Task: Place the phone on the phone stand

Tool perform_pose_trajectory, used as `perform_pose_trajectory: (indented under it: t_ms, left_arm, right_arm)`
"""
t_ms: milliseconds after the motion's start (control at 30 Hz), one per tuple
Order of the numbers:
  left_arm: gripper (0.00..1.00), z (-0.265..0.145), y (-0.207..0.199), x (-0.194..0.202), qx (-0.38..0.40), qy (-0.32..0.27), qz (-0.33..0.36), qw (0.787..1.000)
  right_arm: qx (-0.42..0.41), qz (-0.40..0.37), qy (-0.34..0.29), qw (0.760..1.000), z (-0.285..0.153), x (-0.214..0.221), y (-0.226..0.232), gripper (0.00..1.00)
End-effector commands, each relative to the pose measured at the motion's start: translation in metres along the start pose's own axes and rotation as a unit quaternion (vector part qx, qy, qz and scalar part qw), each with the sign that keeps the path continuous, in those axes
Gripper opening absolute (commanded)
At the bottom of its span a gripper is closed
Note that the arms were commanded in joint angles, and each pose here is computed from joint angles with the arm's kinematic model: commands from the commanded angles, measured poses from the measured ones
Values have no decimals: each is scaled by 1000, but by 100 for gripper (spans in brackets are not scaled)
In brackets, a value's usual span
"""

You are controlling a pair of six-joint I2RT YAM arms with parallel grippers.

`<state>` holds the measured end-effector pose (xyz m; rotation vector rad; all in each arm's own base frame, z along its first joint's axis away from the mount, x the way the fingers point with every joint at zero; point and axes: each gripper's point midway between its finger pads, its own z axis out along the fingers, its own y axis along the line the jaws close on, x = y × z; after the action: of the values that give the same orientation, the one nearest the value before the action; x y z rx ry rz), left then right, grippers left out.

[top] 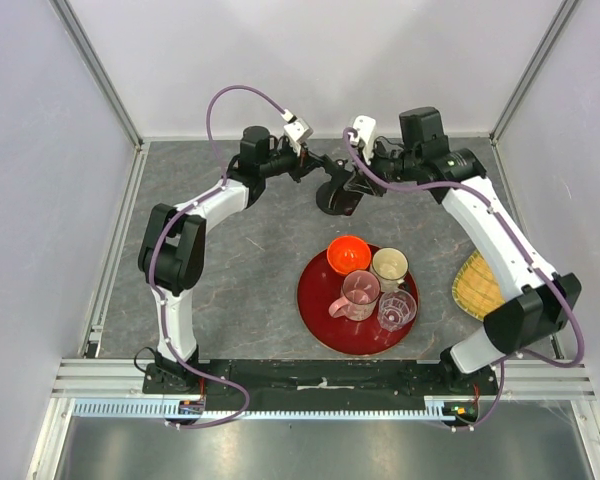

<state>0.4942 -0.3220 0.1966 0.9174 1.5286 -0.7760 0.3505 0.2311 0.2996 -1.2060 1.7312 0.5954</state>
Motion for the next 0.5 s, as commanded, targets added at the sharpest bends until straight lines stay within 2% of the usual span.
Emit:
perform_pose_trajectory:
  t_ms: [0,67,333,467]
  left_arm:
    - [2,3,-33,3,80,18,-17,996]
    - [2,6,-33,5,97,28,-12,995]
    - [2,3,-25,8,147,41,-10,988]
    - [2,3,-22,15,153,49,-16,987]
  right_arm:
    - [-49,-139,-55,988,16,-37,-15,0]
    - [-93,-158,-72,980,30,-32,-15,0]
    - [-143,-231,-90,958,50,-46,-36,0]
    - [-155,-221,-83,959,71,-30,-46,0]
